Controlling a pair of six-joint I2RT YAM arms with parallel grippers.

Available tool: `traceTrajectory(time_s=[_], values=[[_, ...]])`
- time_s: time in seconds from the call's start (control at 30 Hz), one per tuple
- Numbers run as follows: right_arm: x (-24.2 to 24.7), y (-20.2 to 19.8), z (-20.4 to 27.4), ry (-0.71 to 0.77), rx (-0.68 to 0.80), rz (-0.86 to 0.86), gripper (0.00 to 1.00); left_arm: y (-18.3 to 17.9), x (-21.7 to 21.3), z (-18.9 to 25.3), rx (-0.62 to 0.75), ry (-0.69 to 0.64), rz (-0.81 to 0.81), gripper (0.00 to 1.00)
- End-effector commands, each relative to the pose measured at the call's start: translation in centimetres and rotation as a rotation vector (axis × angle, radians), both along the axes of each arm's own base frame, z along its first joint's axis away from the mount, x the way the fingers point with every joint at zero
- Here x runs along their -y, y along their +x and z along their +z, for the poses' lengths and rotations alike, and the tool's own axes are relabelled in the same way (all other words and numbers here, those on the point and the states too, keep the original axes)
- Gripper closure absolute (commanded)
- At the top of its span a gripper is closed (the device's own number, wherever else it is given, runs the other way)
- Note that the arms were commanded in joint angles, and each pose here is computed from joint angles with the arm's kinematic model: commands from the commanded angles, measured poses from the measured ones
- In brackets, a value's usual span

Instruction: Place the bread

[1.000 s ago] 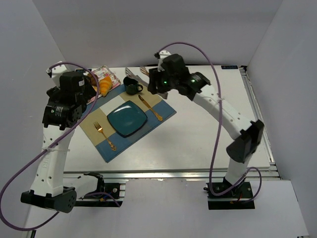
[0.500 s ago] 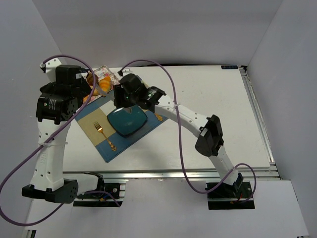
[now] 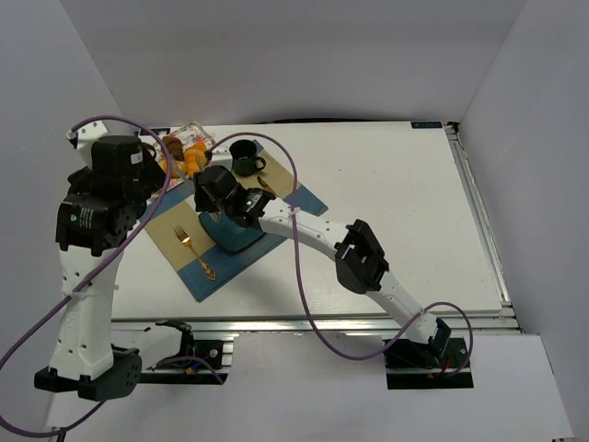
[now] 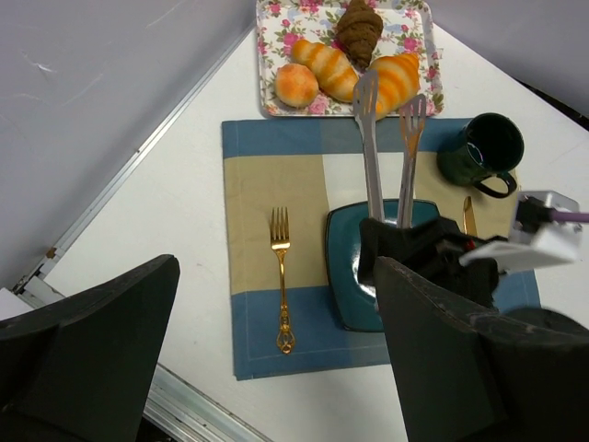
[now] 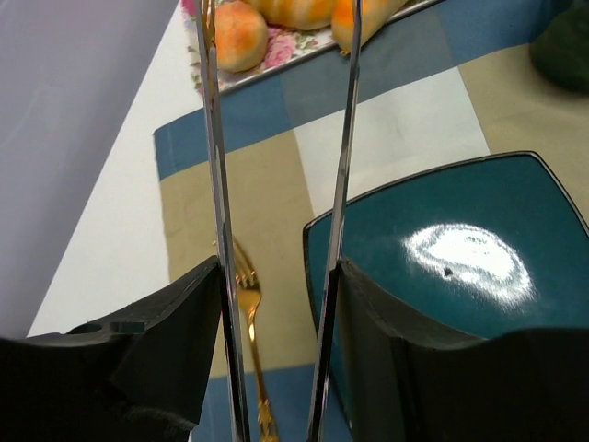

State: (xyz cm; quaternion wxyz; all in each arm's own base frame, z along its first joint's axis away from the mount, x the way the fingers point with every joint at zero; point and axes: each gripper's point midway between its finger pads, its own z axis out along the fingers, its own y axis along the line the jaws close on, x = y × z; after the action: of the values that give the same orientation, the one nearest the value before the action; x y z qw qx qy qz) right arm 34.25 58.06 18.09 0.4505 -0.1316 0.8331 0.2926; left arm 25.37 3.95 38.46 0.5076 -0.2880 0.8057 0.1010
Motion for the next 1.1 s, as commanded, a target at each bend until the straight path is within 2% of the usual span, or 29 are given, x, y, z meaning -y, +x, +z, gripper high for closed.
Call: traceTrajectory(time_s=[0.0, 0.63, 1.07], values=[[-1.3, 2.6, 4.1, 0.154, 0.102, -0.1, 0.44, -1.3, 0.0, 0.7, 0.059, -0.014, -0.017, 0.02], [-2.4, 6.0, -0.2, 0.199, 0.135, -0.151, 0.48, -2.8, 0.2, -1.0, 0.034, -0.014, -0.054, 0.02], [-2.8, 6.5, -3.2, 0.184, 0.11, -0.148, 0.47, -3.4, 0.2, -1.6, 0.025, -0.024, -0.06, 0.02]])
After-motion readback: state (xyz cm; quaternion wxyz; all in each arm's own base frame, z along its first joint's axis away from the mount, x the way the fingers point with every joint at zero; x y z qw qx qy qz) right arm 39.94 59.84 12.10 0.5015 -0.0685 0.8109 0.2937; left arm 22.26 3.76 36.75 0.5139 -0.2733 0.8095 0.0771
